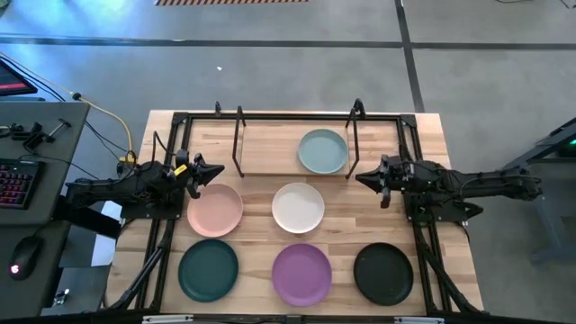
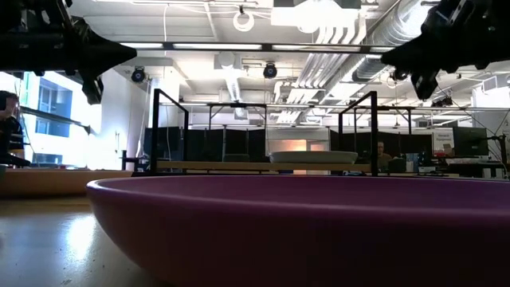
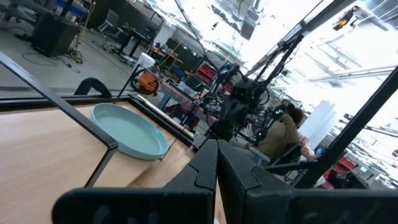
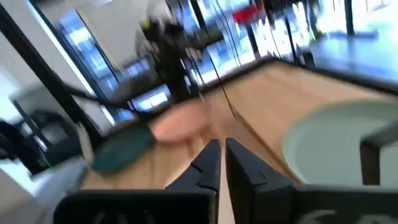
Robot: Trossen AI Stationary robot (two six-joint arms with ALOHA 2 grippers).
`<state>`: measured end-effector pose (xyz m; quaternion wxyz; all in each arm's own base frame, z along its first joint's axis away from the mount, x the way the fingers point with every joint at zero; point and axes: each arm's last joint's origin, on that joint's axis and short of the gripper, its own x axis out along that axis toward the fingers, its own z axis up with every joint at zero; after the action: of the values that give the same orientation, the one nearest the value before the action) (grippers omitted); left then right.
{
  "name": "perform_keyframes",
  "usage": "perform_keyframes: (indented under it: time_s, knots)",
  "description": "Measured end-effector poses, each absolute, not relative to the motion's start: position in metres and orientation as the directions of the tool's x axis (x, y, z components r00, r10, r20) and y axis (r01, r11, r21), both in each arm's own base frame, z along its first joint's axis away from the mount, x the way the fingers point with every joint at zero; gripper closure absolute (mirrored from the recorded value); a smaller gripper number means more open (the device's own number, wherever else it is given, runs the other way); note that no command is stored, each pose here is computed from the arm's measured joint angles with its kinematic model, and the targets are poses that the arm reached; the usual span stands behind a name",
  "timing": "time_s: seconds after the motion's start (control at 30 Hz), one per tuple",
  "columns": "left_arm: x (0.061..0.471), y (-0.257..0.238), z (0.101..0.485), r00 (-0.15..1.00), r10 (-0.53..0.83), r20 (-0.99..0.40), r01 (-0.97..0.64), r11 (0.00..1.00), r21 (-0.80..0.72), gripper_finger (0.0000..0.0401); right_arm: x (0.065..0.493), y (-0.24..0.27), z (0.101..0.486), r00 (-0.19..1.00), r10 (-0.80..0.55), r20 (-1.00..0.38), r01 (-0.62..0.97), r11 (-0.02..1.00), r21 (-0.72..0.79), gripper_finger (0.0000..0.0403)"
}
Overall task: Place and stack plates onto a shelf
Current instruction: Put the pink plate on the shelf
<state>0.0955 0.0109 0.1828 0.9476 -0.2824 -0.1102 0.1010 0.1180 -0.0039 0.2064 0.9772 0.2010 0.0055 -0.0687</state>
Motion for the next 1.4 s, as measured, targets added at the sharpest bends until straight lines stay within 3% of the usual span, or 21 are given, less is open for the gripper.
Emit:
perform_keyframes:
  time_s: [0.27,0.57,0.7,0.93,1.07,1.2,1.4]
  knots:
    - [0.095,0.011,0.183,0.955,0.254,0.152,-0.150,0.857,-0.493,0.0400,0.115,-0.004,0.210,0.992,-0.123,0.026,0.101,0.907,0.410,0.0401]
    - [0.094,0.012,0.188,0.936,0.292,0.199,-0.114,0.783,-0.611,0.0395,0.115,-0.004,0.209,0.992,-0.122,0.024,0.098,0.891,0.444,0.0402]
    - [0.090,0.010,0.211,0.934,0.248,0.256,-0.017,0.749,-0.662,0.0359,0.115,-0.004,0.209,0.992,-0.124,0.024,0.100,0.884,0.457,0.0403]
    - [0.090,0.005,0.278,0.962,0.055,0.268,0.124,0.785,-0.606,0.0277,0.115,-0.004,0.209,0.989,-0.149,0.024,0.121,0.881,0.458,0.0403]
    - [0.104,-0.001,0.319,0.983,-0.122,0.134,0.178,0.783,-0.595,0.0255,0.115,-0.004,0.210,0.988,-0.149,0.024,0.120,0.872,0.475,0.0403]
    - [0.119,-0.011,0.340,0.940,-0.302,-0.160,0.135,0.758,-0.638,0.0255,0.115,-0.004,0.209,0.988,-0.150,0.024,0.121,0.872,0.475,0.0403]
    - [0.118,-0.030,0.308,0.625,-0.396,-0.672,-0.315,0.660,-0.682,0.0266,0.115,-0.004,0.208,0.989,-0.150,0.004,0.131,0.872,0.472,0.0403]
